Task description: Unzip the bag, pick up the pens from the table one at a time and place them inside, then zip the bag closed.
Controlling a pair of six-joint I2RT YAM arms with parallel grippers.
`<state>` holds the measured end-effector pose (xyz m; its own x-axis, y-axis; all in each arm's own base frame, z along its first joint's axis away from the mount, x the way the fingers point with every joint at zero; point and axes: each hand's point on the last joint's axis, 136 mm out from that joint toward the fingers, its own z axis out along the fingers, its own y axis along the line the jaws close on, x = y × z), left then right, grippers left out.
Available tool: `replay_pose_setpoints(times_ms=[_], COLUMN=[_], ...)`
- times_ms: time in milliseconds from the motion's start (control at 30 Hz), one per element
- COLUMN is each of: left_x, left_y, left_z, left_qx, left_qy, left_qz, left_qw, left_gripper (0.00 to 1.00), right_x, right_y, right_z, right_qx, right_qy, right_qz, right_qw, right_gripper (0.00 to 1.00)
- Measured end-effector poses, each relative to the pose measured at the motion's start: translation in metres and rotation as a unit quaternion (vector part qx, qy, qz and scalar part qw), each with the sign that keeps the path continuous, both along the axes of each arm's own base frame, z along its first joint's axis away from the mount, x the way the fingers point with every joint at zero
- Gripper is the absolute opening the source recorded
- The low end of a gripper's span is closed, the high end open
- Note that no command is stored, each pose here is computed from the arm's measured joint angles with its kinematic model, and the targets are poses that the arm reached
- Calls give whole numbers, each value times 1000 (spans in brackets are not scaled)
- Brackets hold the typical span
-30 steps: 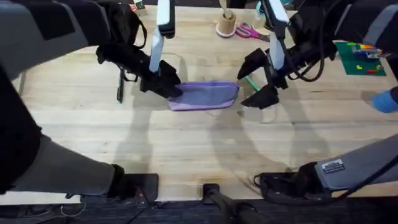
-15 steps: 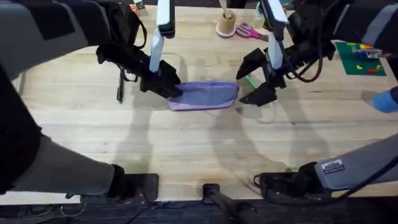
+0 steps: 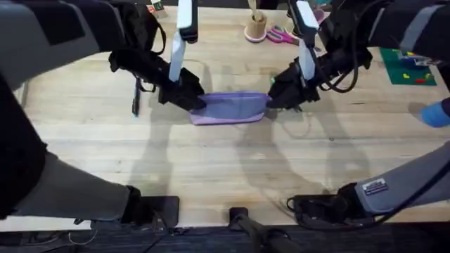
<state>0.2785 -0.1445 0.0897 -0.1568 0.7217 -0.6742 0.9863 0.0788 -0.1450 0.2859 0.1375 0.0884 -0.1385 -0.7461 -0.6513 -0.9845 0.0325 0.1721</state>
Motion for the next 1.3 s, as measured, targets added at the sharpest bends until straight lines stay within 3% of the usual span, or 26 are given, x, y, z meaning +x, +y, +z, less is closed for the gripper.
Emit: replay_pose_setpoints(times_ms=[67,433,767,1033,1300], left_x=[0,0,1,1,1], left_y=[0,0,0,0,0], left_z=[0,0,0,0,0], left_qx=[0,0,-2,-2,-2], left_qy=[0,0,-2,-3,-3], left_qz=[0,0,1,0,0], left_qw=[1000,1000,1000,1000,1000], left_gripper=[42,42,42,42,41], right_x=[0,-2,9,2,-8], right_y=[0,-1,1,2,35], right_z=[0,1,46,48,51], right_qx=[-1,-3,0,-1,9], right_qy=[1,8,-43,-31,-47], right_qz=[0,-2,-2,1,56], right_qw=[1000,1000,999,1000,997], right_gripper=[37,30,30,30,30])
